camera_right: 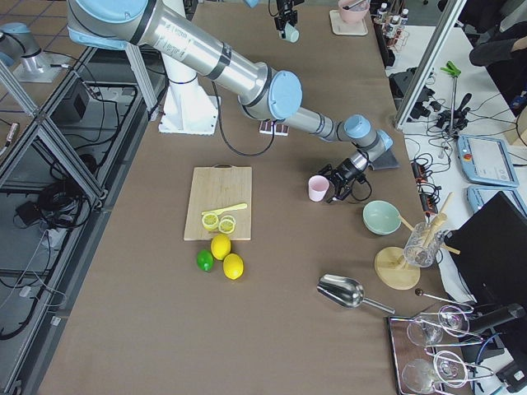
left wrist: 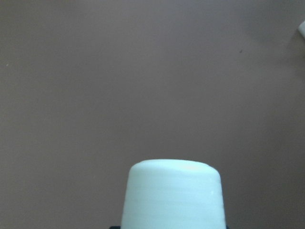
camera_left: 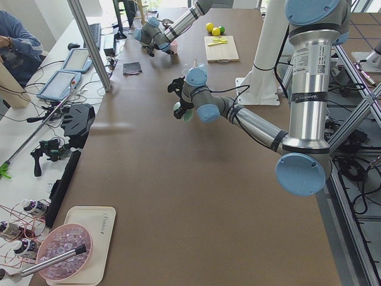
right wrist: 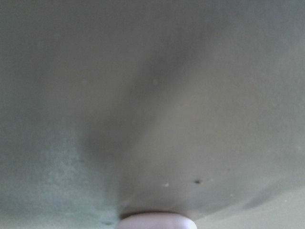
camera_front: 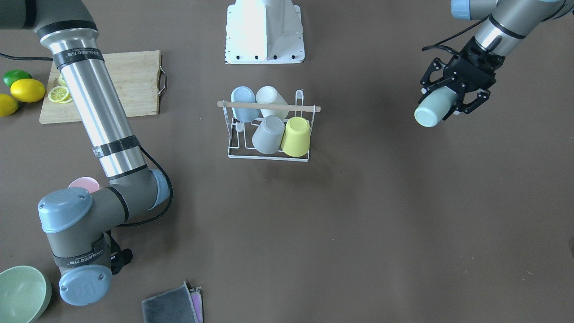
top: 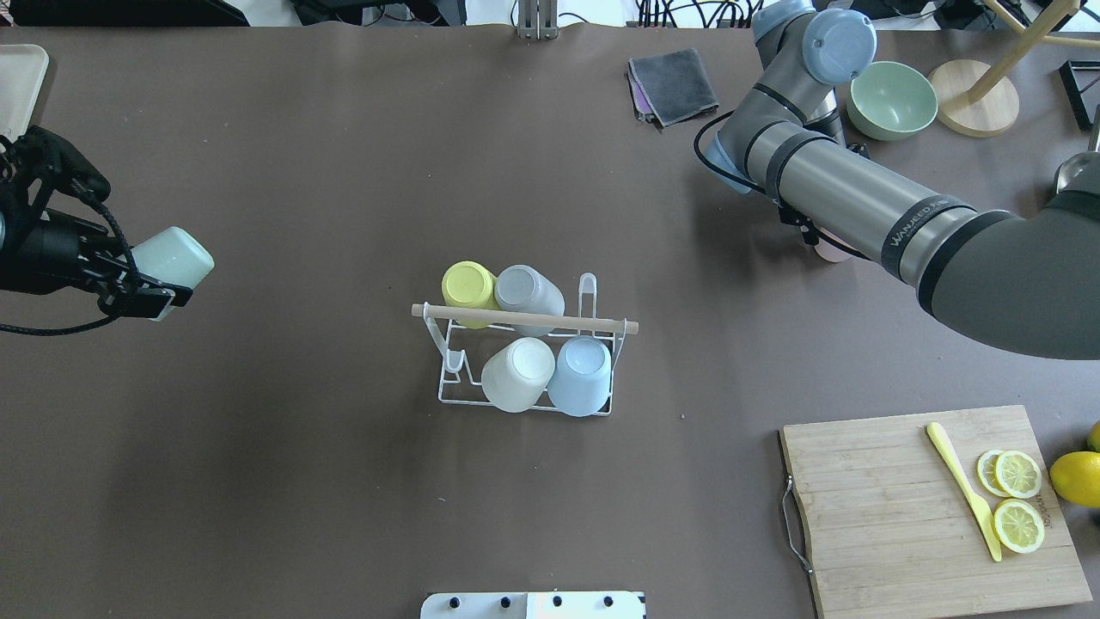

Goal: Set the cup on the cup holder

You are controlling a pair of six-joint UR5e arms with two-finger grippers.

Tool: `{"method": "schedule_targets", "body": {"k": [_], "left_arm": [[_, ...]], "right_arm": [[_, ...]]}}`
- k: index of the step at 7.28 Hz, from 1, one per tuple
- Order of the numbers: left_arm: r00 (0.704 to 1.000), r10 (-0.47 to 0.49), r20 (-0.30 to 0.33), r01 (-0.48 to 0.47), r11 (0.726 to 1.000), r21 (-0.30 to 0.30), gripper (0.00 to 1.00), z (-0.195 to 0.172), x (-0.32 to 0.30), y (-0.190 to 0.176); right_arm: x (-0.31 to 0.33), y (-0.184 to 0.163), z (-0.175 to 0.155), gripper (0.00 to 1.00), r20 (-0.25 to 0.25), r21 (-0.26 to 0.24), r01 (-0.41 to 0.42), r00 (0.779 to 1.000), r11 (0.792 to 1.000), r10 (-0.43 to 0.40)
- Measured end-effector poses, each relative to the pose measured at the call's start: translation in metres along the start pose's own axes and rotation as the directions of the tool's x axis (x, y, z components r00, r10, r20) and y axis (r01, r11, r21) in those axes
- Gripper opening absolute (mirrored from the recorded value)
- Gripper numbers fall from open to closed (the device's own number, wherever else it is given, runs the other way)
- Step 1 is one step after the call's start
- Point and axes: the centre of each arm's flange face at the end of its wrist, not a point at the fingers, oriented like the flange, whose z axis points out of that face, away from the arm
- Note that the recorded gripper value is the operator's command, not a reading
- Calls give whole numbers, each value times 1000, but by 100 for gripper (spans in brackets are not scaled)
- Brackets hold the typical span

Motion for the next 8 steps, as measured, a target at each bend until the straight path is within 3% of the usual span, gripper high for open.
{"method": "schedule_targets", "body": {"k": [1,2,4,5,6,7,8], "left_arm": [[999,32,-13,-30,989,143,19,-3,14,-2],[997,77,-10,-71,959,276,19,1,32,-2],[993,122,-7,-103,862,497,19,25,93,9],[994,111,-10,-85,819,568,23,36,124,15],[995,92,-25,-57,781,622,24,43,152,22],[997,78,-27,-40,745,666,23,49,177,27],[997,79,8,-62,708,703,24,53,201,31]], "right_arm": [[-1,1,0,100,3,-11,0,1000,1000,0],[-1,2,-1,100,5,-18,2,1000,1000,-2],[-3,3,0,100,4,-28,7,1000,1000,-7],[-5,2,2,96,-1,-34,9,1000,999,-9],[-7,1,4,74,-6,-39,11,1000,999,-11],[-8,0,5,44,-8,-41,13,1000,999,-13],[-9,0,6,4,-9,-43,14,1000,999,-14]]}}
